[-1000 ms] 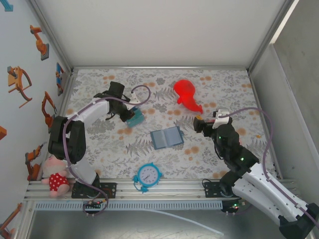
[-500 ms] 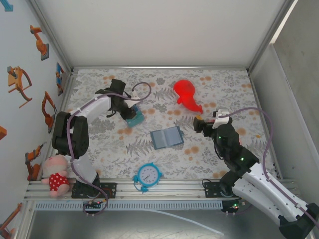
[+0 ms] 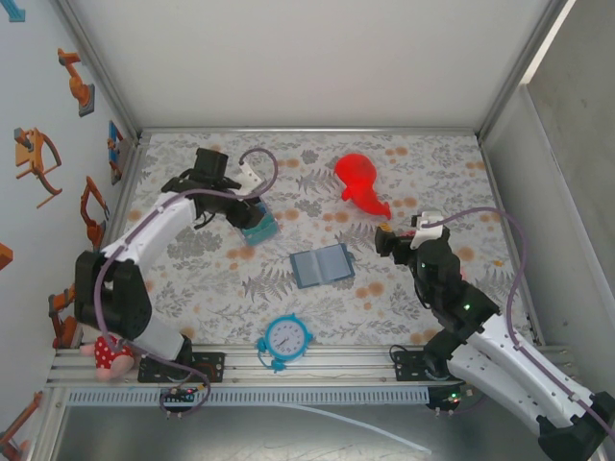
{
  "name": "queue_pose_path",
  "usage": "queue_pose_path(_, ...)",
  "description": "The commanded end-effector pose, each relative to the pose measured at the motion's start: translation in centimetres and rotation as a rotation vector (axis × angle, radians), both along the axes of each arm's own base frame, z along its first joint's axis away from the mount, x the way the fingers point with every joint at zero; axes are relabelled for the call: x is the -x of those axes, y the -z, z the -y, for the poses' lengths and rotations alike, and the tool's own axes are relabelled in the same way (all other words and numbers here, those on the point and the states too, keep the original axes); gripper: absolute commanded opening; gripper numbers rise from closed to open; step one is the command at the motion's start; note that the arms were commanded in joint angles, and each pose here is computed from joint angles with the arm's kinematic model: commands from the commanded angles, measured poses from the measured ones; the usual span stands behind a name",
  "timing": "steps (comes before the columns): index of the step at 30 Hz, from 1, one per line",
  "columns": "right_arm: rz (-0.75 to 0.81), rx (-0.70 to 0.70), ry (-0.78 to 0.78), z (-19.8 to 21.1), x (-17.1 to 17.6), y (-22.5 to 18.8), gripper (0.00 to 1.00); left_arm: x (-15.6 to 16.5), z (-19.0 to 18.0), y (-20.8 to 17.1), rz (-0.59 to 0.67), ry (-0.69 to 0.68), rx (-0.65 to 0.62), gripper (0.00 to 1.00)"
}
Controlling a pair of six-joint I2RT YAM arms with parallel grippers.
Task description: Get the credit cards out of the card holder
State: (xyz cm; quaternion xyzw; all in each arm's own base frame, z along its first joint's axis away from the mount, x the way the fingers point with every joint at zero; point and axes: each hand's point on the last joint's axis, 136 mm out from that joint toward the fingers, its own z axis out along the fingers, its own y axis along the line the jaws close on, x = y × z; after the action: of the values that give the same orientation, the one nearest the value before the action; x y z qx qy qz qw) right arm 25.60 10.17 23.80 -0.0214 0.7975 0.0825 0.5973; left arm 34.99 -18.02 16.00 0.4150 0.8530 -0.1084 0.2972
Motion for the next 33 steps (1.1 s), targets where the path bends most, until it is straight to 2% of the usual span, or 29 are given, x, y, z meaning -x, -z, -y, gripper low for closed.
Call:
queue_pose_path(1, 0.018, -0.002, 0.061, 1.2, 0.0, -0.2, 0.99, 0.0, -1.3, -1.7, 0.073, -0.131, 0.046, 0.84)
queue_pose_path(4, 0.021, 0.007, 0.089, 1.8, 0.1, 0.1, 0.99, 0.2, -3.2, -2.8, 0.152, -0.268, 0.065, 0.97)
queue_pose_path(5, 0.021, 0.011, 0.098, 2.0, 0.1, 0.1, 0.99, 0.4, -3.9, -3.2, 0.182, -0.312, 0.073, 0.98)
queue_pose_path(11, 0.02, 0.041, 0.164, 3.4, 0.4, 0.8, 0.99, 1.6, -8.7, -3.6, 0.364, -0.565, 0.085, 0.97)
queue_pose_path(18, 0.02, 0.094, 0.274, 5.5, 0.5, 2.5, 0.99, 3.1, -13.7, -2.4, 0.488, -0.831, 0.073, 0.97)
queue_pose_path(25, 0.044, 0.182, 0.322, 6.9, -0.1, 4.3, 0.99, 4.1, -16.7, -0.8, 0.566, -0.954, 0.034, 0.97)
queue_pose_path(33, 0.062, 0.136, 0.378, 9.1, -2.0, 5.7, 1.0, 3.4, -18.4, 1.0, 0.607, -0.996, 0.072, 0.97)
